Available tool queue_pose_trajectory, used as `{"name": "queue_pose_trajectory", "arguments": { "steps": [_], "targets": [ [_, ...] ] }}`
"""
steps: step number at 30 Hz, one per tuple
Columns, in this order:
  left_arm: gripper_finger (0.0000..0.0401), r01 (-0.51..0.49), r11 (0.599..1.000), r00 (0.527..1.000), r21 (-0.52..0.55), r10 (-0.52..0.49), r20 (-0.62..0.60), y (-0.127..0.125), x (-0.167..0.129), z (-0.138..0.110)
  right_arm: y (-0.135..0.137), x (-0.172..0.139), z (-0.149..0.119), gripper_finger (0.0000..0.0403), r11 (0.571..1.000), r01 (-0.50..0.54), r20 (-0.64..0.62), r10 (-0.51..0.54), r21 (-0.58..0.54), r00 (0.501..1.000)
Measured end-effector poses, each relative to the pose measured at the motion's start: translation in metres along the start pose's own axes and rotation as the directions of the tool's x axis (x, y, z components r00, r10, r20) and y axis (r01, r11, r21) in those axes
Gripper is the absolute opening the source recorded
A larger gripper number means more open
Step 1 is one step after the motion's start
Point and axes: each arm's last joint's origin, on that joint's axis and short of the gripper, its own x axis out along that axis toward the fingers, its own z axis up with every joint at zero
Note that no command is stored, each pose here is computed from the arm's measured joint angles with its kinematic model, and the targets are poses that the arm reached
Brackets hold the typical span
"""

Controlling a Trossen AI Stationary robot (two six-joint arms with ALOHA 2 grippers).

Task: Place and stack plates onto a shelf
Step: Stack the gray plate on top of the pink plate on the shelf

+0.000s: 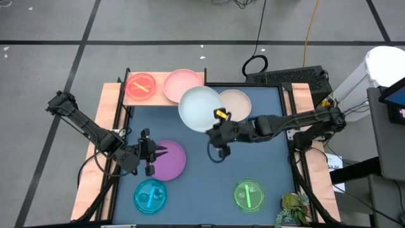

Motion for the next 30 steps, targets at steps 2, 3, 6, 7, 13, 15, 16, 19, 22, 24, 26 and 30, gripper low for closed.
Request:
{"name": "queue_pose_trajectory", "arguments": {
  "steps": [2,3,6,7,13,15,16,19,22,24,26,30],
  "targets": [
    [0.0072,0.0,1.0,1.0,-0.002,0.0,0.0,0.0,0.0,0.0,-0.008,-0.001,0.002,0.0,1.0,0.018,0.005,-0.018,-0.003,1.0],
    [0.0072,0.0,1.0,1.0,-0.002,0.0,0.0,0.0,0.0,0.0,-0.012,-0.001,0.002,0.0,1.0,0.025,0.007,-0.025,-0.006,1.0],
    [0.0072,0.0,1.0,1.0,-0.004,0.0,0.0,0.0,0.0,0.0,-0.023,-0.003,0.005,0.0,0.999,0.05,0.017,-0.05,-0.009,0.999],
    [0.0072,0.0,1.0,1.0,-0.004,0.0,0.0,0.0,0.0,0.0,-0.027,-0.004,0.006,0.0,0.998,0.06,0.021,-0.06,-0.003,0.998],
    [0.0072,0.0,1.0,1.0,-0.004,0.0,0.0,0.0,0.0,0.0,-0.049,-0.011,0.012,0.0,0.994,0.109,0.048,-0.11,0.013,0.993],
    [0.0072,0.0,1.0,1.0,-0.004,0.0,0.0,0.0,0.0,0.0,-0.055,-0.014,0.015,0.0,0.992,0.124,0.058,-0.125,0.017,0.99],
    [0.0072,0.0,1.0,1.0,-0.004,0.0,0.0,0.0,0.0,0.0,-0.058,-0.015,0.016,0.0,0.991,0.132,0.063,-0.132,0.016,0.989],
    [0.0072,0.0,1.0,1.0,-0.004,0.0,0.0,0.0,0.0,0.0,-0.067,-0.02,0.019,0.0,0.988,0.154,0.077,-0.155,0.021,0.985],
    [0.0072,0.0,1.0,1.0,-0.004,0.0,0.0,0.0,0.0,0.0,-0.078,-0.024,0.021,0.0,0.983,0.182,0.092,-0.183,0.024,0.979],
    [0.0072,0.0,1.0,1.0,-0.003,0.0,0.0,0.0,0.0,0.0,-0.084,-0.026,0.023,0.0,0.978,0.206,0.114,-0.209,0.031,0.971],
    [0.0072,0.0,1.0,1.0,-0.004,0.0,0.0,0.0,0.0,0.0,-0.09,-0.027,0.024,0.0,0.975,0.218,0.127,-0.221,0.032,0.967],
    [0.0072,0.0,1.0,1.0,-0.005,0.0,0.0,0.0,0.0,0.0,-0.103,-0.026,0.026,0.0,0.977,0.208,0.16,-0.213,0.046,0.964]
  ]
}}
